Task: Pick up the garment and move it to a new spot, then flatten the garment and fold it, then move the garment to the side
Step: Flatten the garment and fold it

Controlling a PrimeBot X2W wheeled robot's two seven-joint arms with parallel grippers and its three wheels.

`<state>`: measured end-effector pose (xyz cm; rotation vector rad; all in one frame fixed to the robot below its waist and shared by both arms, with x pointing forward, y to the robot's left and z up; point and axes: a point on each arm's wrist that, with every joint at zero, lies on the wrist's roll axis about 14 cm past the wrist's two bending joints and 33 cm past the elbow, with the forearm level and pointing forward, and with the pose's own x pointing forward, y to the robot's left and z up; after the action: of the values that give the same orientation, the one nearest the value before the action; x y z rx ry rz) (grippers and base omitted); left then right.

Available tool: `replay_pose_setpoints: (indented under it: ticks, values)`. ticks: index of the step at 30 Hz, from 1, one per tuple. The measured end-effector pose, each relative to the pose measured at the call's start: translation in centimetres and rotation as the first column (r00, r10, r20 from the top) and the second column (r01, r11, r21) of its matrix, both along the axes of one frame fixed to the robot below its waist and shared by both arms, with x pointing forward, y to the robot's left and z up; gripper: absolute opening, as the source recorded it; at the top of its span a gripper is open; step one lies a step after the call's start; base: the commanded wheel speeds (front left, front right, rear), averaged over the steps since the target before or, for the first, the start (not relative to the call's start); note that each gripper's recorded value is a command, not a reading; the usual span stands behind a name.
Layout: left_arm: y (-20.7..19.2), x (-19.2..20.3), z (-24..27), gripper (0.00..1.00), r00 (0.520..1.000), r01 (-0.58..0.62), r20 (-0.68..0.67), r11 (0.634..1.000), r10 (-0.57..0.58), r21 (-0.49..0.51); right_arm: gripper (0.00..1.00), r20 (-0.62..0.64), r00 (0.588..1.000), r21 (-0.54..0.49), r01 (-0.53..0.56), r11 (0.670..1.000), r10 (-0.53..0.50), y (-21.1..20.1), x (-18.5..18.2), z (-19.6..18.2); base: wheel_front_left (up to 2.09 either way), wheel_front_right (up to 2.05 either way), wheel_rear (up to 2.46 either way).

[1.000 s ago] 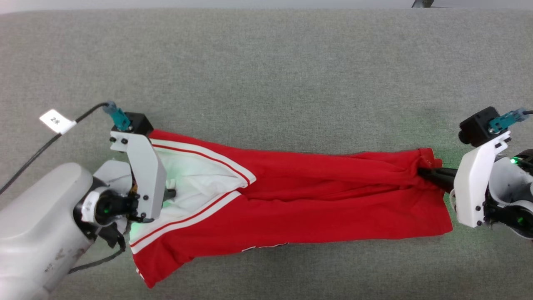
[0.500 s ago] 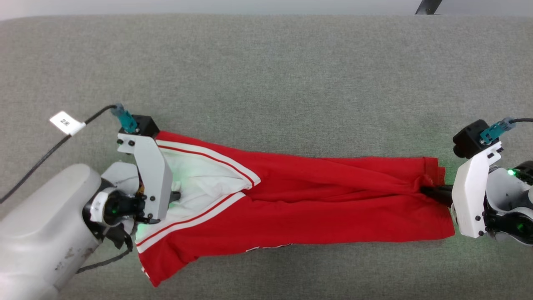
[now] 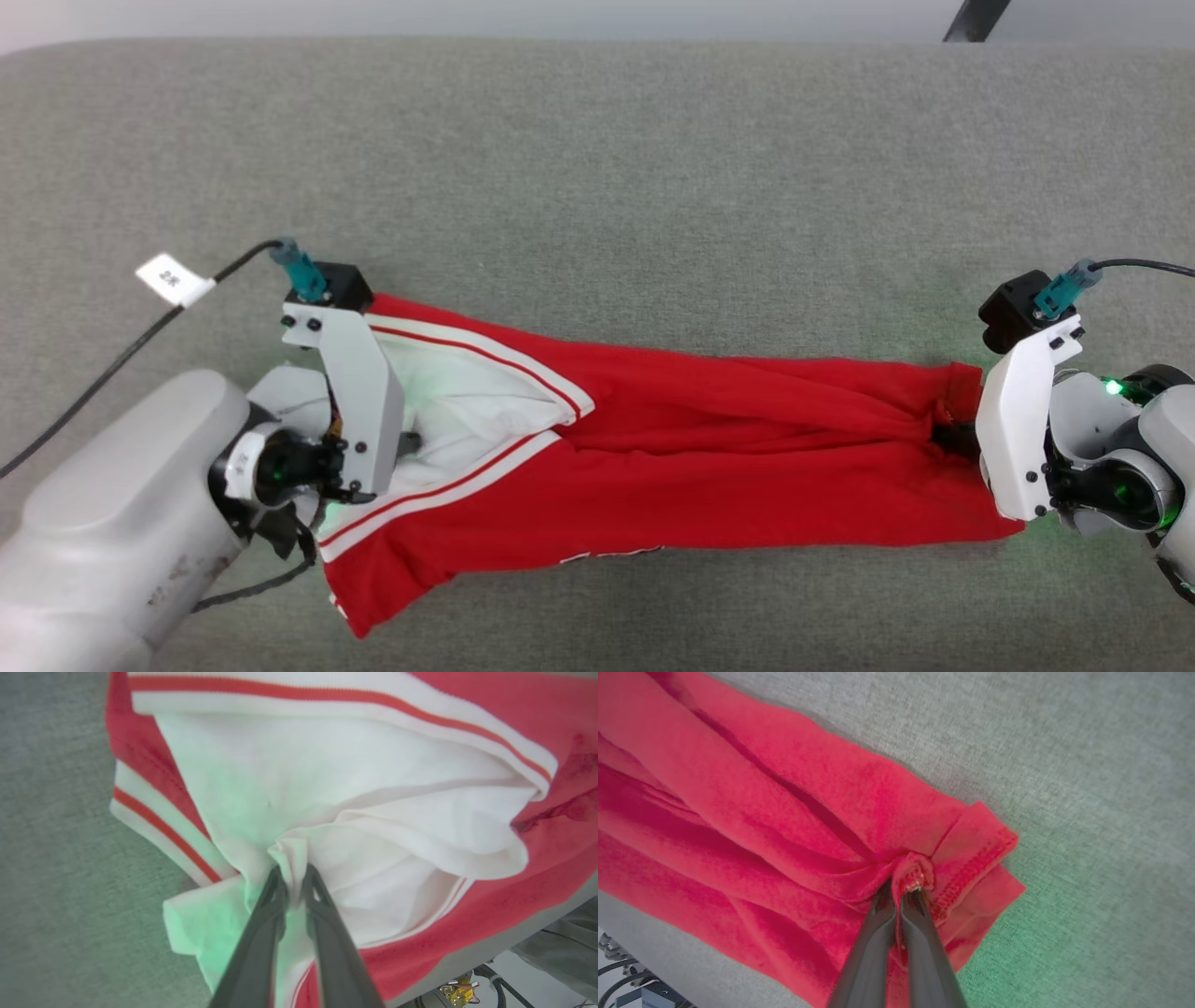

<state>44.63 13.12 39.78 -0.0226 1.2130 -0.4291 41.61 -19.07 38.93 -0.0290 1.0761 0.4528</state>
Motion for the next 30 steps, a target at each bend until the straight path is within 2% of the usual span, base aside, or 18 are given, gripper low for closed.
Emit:
replay_pose_setpoints:
  ticks: [9,14,15,17,18,19,20,25,30]
  values:
    - [1.6,1.0,3.8,1.00,0.990,-0.023,0.141,1.000,0.020,0.019,0.00,0.013,1.000,-0.006,-0.005,1.000,0.005,0.4,0.1,0.4,0.00,0.00,0.00]
    - [2.0,1.7,6.4,1.00,0.956,-0.041,0.290,0.999,0.039,0.001,0.00,0.022,1.000,0.011,-0.006,1.000,0.006,1.1,-0.4,0.6,0.00,0.00,0.00]
    - [2.2,1.8,6.8,1.00,0.945,-0.047,0.323,0.999,0.046,-0.004,0.03,0.028,1.000,0.017,-0.005,1.000,0.004,1.3,-0.5,0.6,0.00,0.00,0.00]
    - [2.3,1.7,7.2,1.00,0.933,-0.043,0.357,0.999,0.042,-0.006,0.18,0.032,0.999,0.022,-0.001,1.000,0.000,1.4,-0.6,0.6,0.00,0.00,0.00]
    - [2.6,1.8,8.1,1.00,0.904,-0.062,0.423,0.997,0.071,-0.037,0.27,0.040,0.999,0.029,0.007,1.000,-0.008,1.6,-0.9,0.6,0.00,0.00,0.00]
    - [2.5,1.6,8.6,1.00,0.888,-0.066,0.452,0.996,0.086,-0.061,0.41,0.050,0.999,0.030,0.013,0.999,-0.014,1.7,-1.0,0.6,0.00,0.00,0.00]
    - [2.5,1.6,9.1,1.00,0.869,-0.070,0.484,0.994,0.102,-0.084,0.99,0.058,0.998,0.034,0.022,0.999,-0.024,1.7,-1.1,0.6,0.00,0.00,0.00]
    - [2.9,0.4,10.7,1.00,0.774,-0.095,0.607,0.981,0.180,-0.170,1.00,0.087,0.996,0.040,0.026,0.999,-0.029,2.3,-2.1,0.7,0.00,0.00,0.00]
    - [3.3,-0.9,12.2,1.00,0.642,-0.119,0.718,0.960,0.269,-0.253,1.00,0.138,0.990,0.028,0.031,0.999,-0.035,1.9,-2.9,1.4,0.00,0.00,0.00]
